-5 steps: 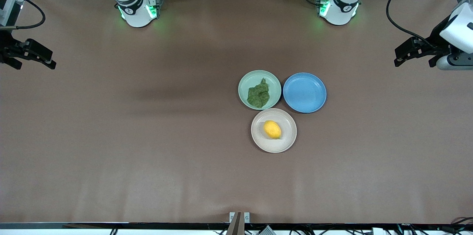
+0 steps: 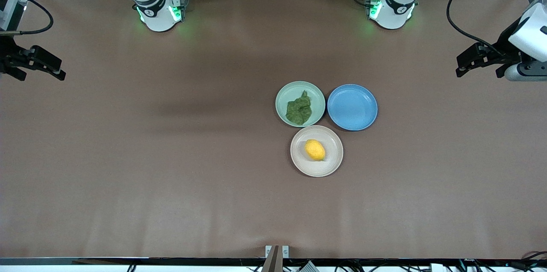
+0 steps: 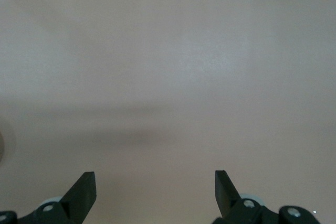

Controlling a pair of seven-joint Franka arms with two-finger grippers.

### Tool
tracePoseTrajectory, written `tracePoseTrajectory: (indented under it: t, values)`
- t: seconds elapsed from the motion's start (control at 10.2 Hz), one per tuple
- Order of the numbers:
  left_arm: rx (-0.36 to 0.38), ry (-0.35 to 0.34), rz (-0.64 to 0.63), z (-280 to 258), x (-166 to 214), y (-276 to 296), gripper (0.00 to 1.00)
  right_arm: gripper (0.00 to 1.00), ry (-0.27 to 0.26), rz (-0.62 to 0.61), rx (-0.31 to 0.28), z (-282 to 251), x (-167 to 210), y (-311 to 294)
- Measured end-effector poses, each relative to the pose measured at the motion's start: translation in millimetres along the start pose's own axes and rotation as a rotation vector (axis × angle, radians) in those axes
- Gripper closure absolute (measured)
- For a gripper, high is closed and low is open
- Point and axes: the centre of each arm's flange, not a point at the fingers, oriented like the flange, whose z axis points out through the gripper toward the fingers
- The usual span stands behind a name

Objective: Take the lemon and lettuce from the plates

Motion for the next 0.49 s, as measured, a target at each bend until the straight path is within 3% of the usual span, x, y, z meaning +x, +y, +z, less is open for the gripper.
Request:
tracePoseTrajectory:
  t: [0.49]
  values:
    - [-0.007,-0.062,0.037,54.1,32.3,21.4,0.00,0.00,0.000,-0.001,0.000,0.3,0.1,-0.3]
